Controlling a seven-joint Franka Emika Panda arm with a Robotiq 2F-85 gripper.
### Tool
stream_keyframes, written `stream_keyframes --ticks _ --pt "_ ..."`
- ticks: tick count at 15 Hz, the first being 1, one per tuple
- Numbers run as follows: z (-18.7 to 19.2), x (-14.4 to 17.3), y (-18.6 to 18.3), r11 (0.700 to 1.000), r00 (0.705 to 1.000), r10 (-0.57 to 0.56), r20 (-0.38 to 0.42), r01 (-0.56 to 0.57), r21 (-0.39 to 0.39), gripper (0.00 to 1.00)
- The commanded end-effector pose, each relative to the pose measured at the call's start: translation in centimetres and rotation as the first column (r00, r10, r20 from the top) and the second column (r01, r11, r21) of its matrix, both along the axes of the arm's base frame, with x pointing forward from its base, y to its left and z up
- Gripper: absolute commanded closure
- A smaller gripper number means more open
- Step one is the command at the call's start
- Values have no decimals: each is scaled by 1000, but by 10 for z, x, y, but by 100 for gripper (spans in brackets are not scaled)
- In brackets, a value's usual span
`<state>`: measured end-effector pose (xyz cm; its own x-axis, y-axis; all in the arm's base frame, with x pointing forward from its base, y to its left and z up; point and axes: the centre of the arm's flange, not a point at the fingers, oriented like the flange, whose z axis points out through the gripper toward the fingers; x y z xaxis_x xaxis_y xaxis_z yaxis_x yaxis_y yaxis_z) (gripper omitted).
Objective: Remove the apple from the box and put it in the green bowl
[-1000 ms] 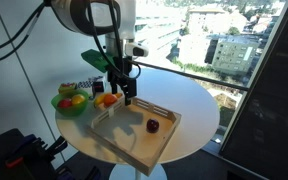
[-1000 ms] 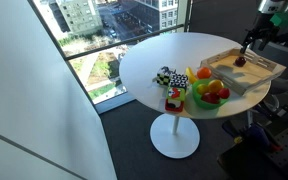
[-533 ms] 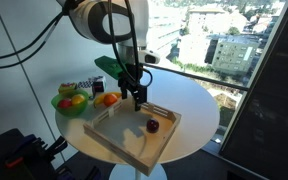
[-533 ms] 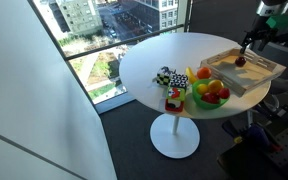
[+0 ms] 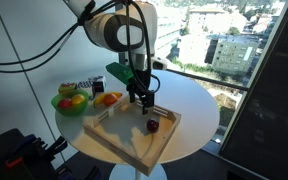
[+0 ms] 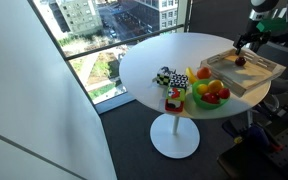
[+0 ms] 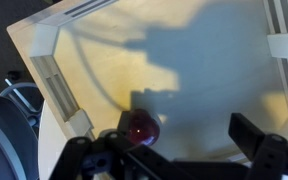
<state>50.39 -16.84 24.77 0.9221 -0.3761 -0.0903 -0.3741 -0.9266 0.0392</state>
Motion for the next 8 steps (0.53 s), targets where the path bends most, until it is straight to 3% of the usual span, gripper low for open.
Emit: stream_keyframes --ticks 1,8 --pt "-12 18 -7 1000 1000 -20 -3 20 -8 0" --pt "-33 27 -14 1000 1000 -21 -16 21 -20 0"
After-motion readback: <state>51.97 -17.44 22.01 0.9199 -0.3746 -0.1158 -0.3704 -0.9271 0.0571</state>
